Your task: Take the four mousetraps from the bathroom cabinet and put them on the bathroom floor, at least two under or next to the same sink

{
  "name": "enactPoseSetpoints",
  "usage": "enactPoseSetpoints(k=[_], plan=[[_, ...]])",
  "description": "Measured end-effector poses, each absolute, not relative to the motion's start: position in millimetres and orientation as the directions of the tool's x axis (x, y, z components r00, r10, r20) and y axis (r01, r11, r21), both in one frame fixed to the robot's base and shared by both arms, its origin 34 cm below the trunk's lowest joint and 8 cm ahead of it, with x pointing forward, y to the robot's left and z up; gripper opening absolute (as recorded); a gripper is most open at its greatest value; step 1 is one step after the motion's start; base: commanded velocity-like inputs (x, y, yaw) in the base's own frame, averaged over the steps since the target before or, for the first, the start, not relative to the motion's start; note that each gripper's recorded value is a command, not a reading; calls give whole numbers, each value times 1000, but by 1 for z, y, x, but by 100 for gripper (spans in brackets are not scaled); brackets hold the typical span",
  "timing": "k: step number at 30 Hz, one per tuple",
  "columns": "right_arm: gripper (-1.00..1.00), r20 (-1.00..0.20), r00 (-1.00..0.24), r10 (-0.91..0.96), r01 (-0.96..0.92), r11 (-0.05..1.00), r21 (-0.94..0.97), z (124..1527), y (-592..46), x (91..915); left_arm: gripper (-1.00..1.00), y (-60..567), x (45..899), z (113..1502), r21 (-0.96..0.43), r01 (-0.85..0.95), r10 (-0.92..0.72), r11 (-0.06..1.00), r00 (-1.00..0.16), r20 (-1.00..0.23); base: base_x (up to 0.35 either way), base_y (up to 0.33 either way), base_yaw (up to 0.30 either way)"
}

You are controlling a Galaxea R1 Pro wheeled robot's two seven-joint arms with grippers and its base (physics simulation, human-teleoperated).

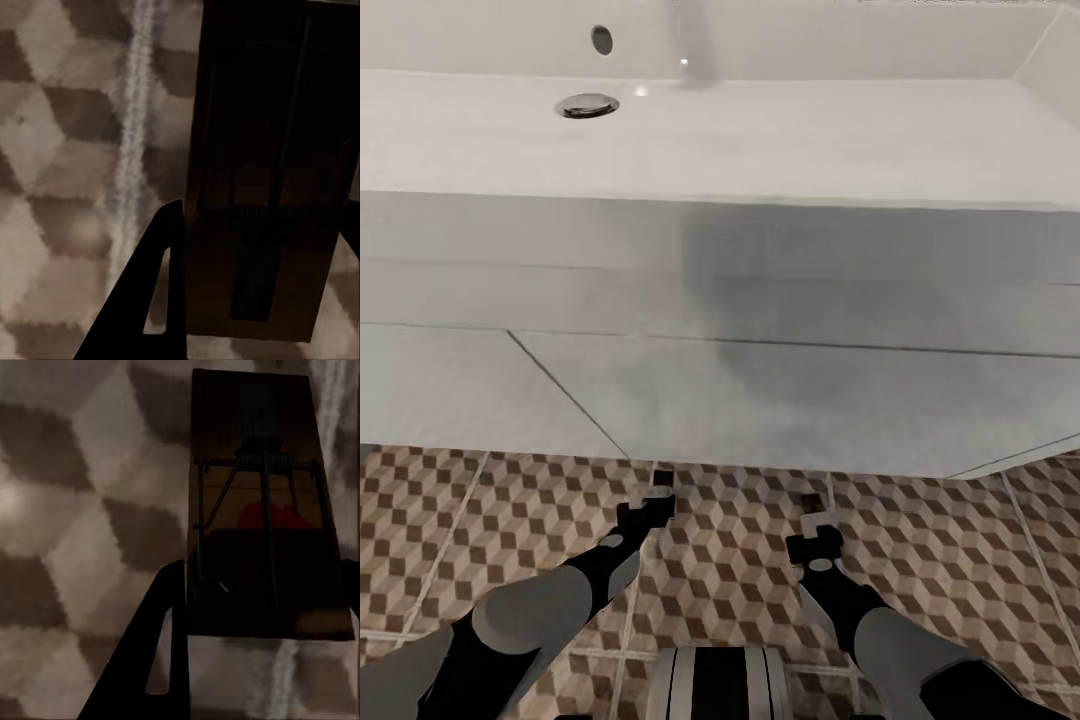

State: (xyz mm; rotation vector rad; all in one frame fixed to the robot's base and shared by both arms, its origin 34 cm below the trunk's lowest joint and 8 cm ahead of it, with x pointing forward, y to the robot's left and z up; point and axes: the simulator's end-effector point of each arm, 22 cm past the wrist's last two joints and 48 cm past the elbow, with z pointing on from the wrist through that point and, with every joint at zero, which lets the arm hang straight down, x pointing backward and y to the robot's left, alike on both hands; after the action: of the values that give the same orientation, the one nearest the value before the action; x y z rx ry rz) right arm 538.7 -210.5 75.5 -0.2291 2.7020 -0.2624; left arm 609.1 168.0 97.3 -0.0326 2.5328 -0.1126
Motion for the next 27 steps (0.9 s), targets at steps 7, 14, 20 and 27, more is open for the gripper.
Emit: enactPoseSetpoints(k=[7, 14, 20, 27], plan=[[-100, -392, -898, -200, -122, 969, -214, 76, -209, 541, -100, 168, 609, 97, -86, 6, -44, 996, -821, -570, 136, 0, 0], [-100, -397, -895, -206, -125, 968, -220, 77, -208, 544, -100, 169, 609, 97, -86, 5, -45, 996, -820, -570, 8, 0, 0], [-100, -418, -883, -212, -111, 961, -253, 85, -212, 557, -100, 169, 610, 97, -85, 5, -44, 996, -820, -570, 0, 0, 0], [-100, -426, -865, -264, -131, 940, -316, 99, -221, 599, -100, 169, 610, 97, -84, 5, -44, 996, -820, -570, 0, 0, 0]])
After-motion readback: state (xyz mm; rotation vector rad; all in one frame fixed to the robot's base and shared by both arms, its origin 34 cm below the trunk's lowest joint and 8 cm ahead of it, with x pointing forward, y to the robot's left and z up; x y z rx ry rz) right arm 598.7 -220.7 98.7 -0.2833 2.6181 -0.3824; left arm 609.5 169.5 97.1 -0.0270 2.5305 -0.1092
